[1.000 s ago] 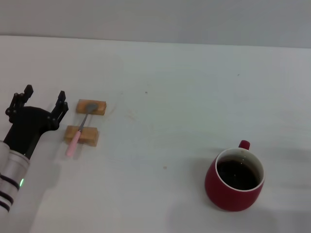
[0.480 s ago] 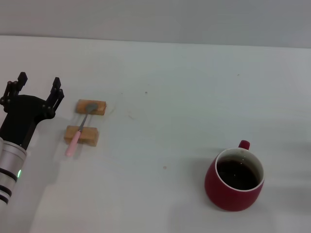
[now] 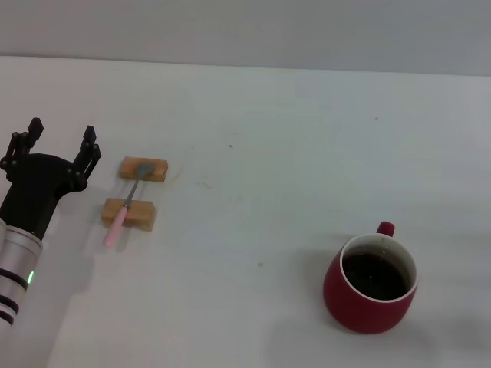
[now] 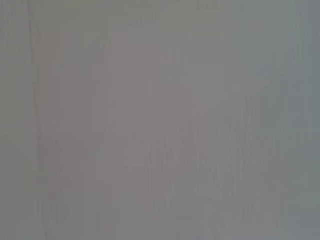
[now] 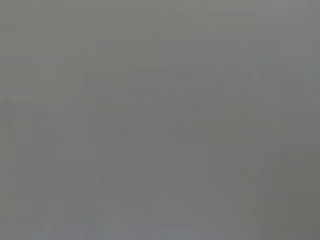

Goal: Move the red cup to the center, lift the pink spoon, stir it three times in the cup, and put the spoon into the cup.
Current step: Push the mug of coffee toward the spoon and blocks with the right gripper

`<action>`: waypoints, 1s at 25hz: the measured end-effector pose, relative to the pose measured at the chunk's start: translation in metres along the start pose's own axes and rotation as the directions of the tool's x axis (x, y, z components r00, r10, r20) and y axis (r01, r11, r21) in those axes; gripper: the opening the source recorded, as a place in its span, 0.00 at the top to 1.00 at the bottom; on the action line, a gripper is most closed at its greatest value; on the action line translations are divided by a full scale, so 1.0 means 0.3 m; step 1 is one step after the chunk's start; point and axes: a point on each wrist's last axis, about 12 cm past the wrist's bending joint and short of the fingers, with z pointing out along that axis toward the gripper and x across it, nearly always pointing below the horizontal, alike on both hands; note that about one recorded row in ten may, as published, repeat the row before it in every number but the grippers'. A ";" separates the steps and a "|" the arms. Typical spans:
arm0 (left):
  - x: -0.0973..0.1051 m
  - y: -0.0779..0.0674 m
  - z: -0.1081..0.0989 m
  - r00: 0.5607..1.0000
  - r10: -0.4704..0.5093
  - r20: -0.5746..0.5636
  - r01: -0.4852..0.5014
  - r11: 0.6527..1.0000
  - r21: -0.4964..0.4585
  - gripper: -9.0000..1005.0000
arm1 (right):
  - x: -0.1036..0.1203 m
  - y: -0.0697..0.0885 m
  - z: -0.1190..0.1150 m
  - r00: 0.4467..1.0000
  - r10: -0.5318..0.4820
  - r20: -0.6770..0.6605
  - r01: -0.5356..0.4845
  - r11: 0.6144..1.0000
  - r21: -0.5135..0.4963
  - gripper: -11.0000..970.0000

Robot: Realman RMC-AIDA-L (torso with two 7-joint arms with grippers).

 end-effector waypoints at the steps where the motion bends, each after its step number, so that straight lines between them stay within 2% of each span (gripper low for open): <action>1: 0.001 0.001 -0.001 1.000 0.001 -0.001 -0.001 1.000 -0.001 0.20 | 0.009 0.006 -0.007 1.000 -0.014 0.010 0.014 1.000 0.002 0.25; 3: 0.001 0.002 -0.001 1.000 0.001 -0.002 -0.001 1.000 -0.001 0.20 | 0.032 0.025 -0.024 0.999 -0.043 0.021 0.043 0.999 0.000 0.25; 8: 0.004 0.006 -0.003 1.000 0.001 -0.007 -0.001 1.000 -0.004 0.20 | 0.073 0.062 -0.064 0.998 -0.061 0.033 0.061 0.998 0.009 0.45; 14: 0.008 0.016 -0.004 1.000 -0.007 -0.016 0.007 1.000 -0.022 0.20 | 0.111 0.031 -0.083 0.999 0.034 0.011 -0.034 0.998 -0.054 0.73; 17: 0.009 0.019 -0.007 1.000 -0.009 -0.017 0.009 1.000 -0.028 0.20 | 0.126 0.031 -0.102 1.000 0.015 -0.008 -0.016 0.994 -0.107 0.80; 25: 0.018 0.024 -0.022 1.000 -0.006 -0.029 0.005 0.999 -0.036 0.20 | 0.154 0.087 -0.200 0.997 -0.012 -0.076 -0.011 0.956 -0.293 0.96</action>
